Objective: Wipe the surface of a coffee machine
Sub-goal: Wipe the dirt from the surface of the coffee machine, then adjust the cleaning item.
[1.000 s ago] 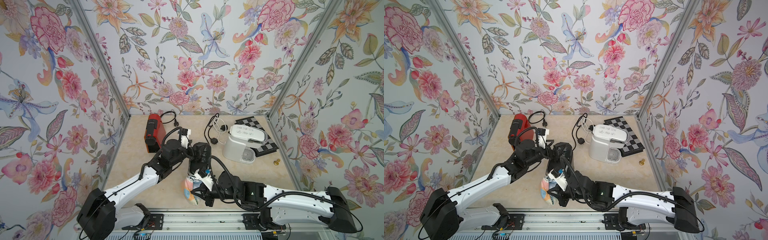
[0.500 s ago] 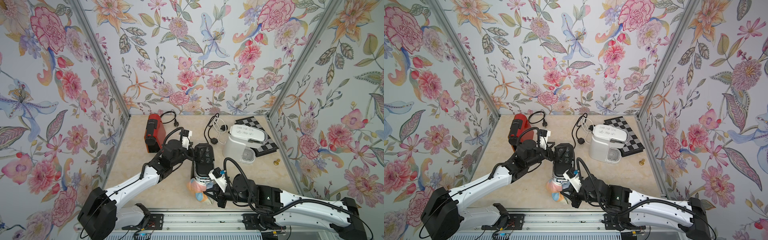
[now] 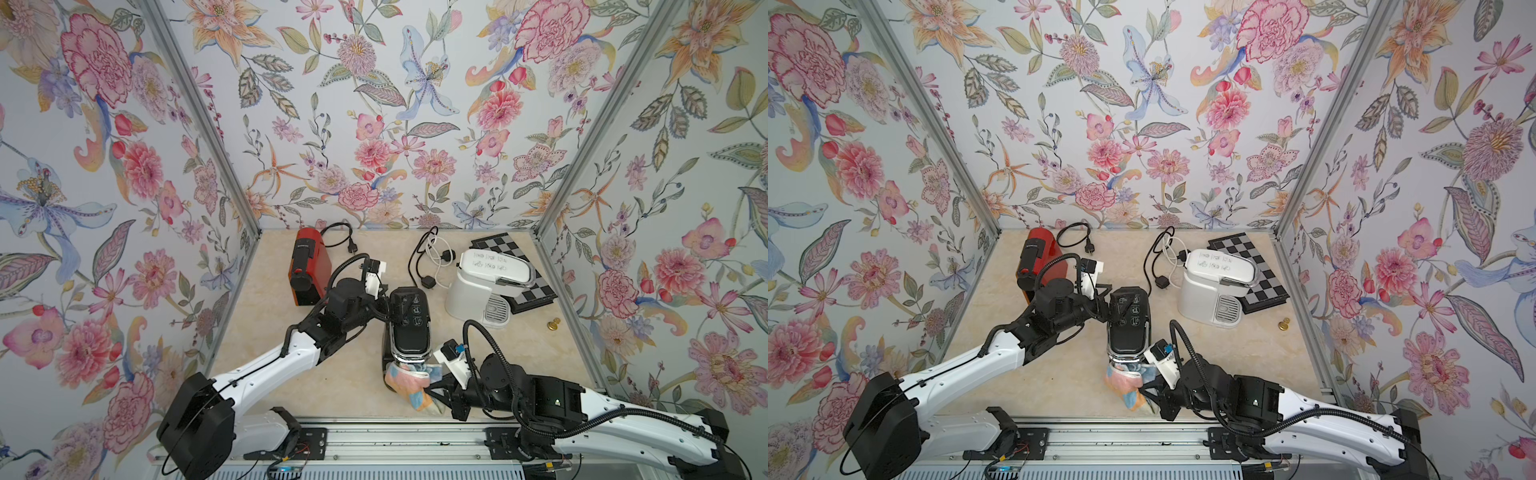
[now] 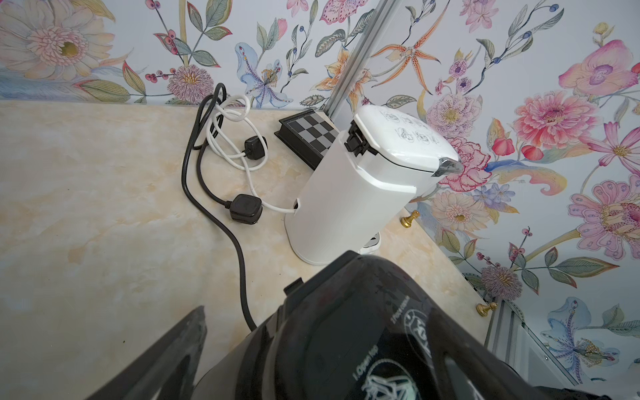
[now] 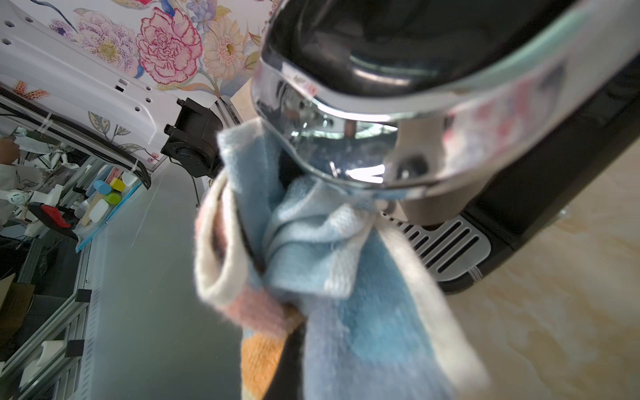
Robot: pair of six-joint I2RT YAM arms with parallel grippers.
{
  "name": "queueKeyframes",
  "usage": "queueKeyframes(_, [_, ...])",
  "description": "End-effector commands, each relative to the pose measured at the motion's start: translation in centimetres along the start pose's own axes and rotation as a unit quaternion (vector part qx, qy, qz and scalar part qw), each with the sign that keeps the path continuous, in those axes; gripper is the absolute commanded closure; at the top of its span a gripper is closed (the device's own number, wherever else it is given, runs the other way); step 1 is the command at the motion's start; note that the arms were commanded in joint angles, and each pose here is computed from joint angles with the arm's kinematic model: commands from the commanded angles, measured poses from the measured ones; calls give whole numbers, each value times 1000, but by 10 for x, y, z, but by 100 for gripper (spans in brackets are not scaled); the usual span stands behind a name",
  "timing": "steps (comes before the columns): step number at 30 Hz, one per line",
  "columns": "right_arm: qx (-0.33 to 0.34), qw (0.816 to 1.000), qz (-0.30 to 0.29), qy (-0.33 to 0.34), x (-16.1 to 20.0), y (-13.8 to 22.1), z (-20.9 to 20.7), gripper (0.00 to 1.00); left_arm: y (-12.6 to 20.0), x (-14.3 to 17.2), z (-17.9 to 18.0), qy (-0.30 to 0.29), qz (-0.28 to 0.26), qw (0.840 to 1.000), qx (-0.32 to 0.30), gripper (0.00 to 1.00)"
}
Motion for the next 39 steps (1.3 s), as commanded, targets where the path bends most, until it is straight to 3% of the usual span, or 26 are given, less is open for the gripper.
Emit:
queueKeyframes(1, [34,999,8,-8,4,-2,-9,100,-4,32,20,-8,80,995,-64,1])
queueKeyframes(11, [-128,989,46,65,-21,-10,42,100,49,-12,6,-45,10,997,-60,1])
queueKeyframes(17, [-195,978,11,67,-50,6,60,100,96,-39,-12,-72,-65,995,-21,1])
queueKeyframes(24, [-254,964,-75,30,-109,25,62,100,129,-45,-42,-129,-107,981,94,1])
queueKeyframes(31, [-237,961,-140,4,-163,29,45,100,145,-50,-56,-148,-133,969,146,1])
queueKeyframes(39, [-192,965,-180,-12,-179,28,18,100,159,-52,-65,-152,-154,960,179,1])
Point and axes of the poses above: each gripper's point midway between its finger pads, its own y axis back along the fingers, its own z axis along the line the jaws close on, x = y × z, the point moved 9 cm from there along y, back along the fingers, and after that the axes turned 1 degree about y, right-handed, at the moved point
